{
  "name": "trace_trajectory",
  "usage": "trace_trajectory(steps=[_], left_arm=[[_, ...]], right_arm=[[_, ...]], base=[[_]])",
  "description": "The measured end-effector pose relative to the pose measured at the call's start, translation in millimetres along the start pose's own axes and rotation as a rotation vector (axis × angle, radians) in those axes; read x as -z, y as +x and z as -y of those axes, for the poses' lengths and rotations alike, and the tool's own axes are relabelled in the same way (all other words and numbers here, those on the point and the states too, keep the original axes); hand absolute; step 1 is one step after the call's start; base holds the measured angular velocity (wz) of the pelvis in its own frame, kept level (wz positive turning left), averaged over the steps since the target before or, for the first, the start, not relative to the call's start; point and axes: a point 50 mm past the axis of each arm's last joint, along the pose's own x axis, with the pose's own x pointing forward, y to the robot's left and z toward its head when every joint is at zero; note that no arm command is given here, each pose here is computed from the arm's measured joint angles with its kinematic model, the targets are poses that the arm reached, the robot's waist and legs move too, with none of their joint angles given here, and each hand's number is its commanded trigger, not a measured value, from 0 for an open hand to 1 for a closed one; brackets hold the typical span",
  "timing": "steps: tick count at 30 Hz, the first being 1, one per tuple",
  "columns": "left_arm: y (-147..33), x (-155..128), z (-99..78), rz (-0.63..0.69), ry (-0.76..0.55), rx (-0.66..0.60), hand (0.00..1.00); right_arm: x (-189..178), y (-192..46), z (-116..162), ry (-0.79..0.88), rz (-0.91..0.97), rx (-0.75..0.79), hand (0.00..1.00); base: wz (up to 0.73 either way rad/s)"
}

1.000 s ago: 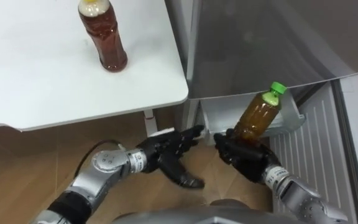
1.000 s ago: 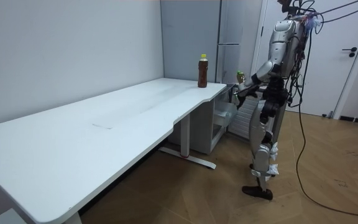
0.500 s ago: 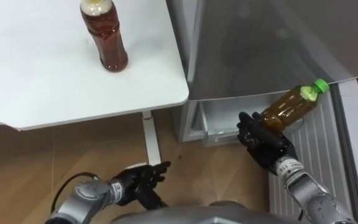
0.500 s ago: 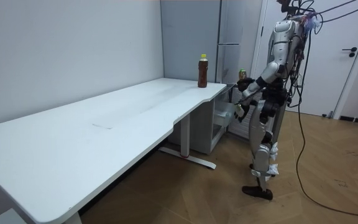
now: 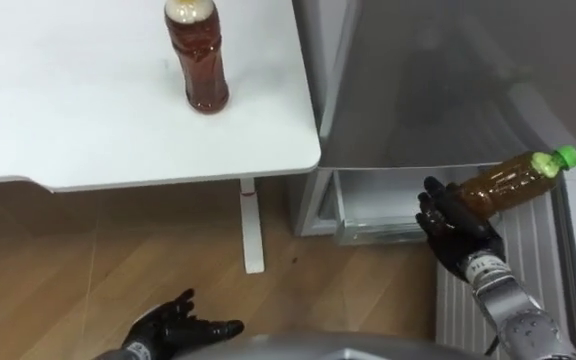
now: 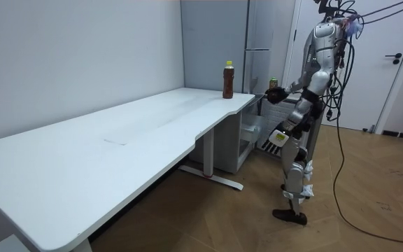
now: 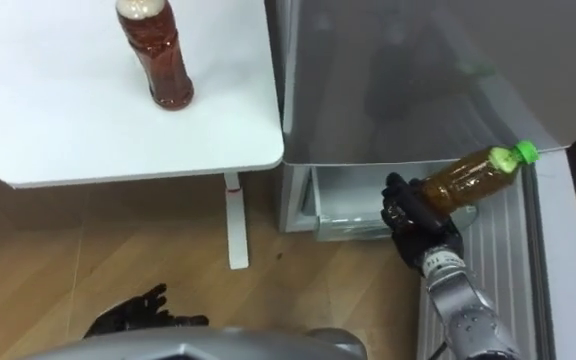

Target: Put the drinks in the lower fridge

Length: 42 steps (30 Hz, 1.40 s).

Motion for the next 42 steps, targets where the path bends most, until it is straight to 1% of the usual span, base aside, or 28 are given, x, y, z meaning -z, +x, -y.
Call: trace_trajectory(steps=[1, 3, 5, 7, 9, 12, 16, 18, 23, 26, 28, 31, 37, 42], left_arm=[[0.0, 2.0, -2.1, 0.002, -0.045, -0.029, 0.0], [1.4, 1.2, -4.1, -0.002, -0.062, -0.059, 0.0], [2.3, -0.2, -5.4, -0.001, -0.082, -0.077, 0.0], [3.1, 0.2, -7.9, -0.009, -0.126, -0.095, 0.0], [4.3, -1.0, -9.4, -0.016, -0.149, -0.108, 0.0], [7.7, -9.3, -9.1, -0.012, -0.145, -0.116, 0.0], [13.6, -22.6, -7.4, -0.006, -0.159, -0.124, 0.0], [15.0, -27.6, -6.7, 0.005, -0.158, -0.125, 0.0], [18.9, -43.1, -5.7, 0.039, -0.153, -0.144, 0.0], [20.6, -49.8, -5.3, 0.051, -0.149, -0.152, 0.0], [21.2, -56.0, -7.1, 0.063, -0.145, -0.186, 0.0], [22.1, -59.3, -6.2, 0.074, -0.164, -0.193, 0.0], [23.5, -66.0, -4.7, 0.098, -0.194, -0.205, 0.0], [24.6, -71.0, -3.0, 0.107, -0.175, -0.222, 0.0]], right_arm=[[0.5, 1.0, 3.4, 0.003, -0.004, 0.018, 1.0], [-0.6, 3.3, 8.5, 0.013, -0.004, 0.059, 1.0], [-4.8, 9.1, 7.0, 0.044, 0.004, 0.084, 1.0], [-11.9, 21.8, 1.8, 0.108, 0.011, 0.135, 1.0], [-17.8, 30.0, -4.2, 0.137, 0.018, 0.165, 1.0], [-27.8, 41.7, -12.6, 0.143, 0.024, 0.193, 1.0], [-37.6, 52.3, -22.6, 0.225, 0.027, 0.216, 1.0], [-39.6, 53.5, -23.3, 0.257, 0.027, 0.223, 1.0], [-49.3, 56.5, -29.8, 0.257, 0.034, 0.219, 1.0], [-60.9, 58.6, -37.2, 0.266, 0.047, 0.211, 1.0], [-72.2, 60.5, -44.8, 0.258, 0.066, 0.215, 1.0], [-83.0, 61.9, -51.4, 0.256, 0.084, 0.227, 1.0], [-92.5, 63.2, -58.0, 0.258, 0.098, 0.244, 1.0], [-103.9, 65.7, -73.8, 0.253, 0.117, 0.215, 1.0]], base=[[0.11], [0.14], [0.12], [0.06], [0.09], [0.1], [0.09], [0.13], [0.11], [0.01], [0.0], [0.0], [-0.01], [-0.02]])
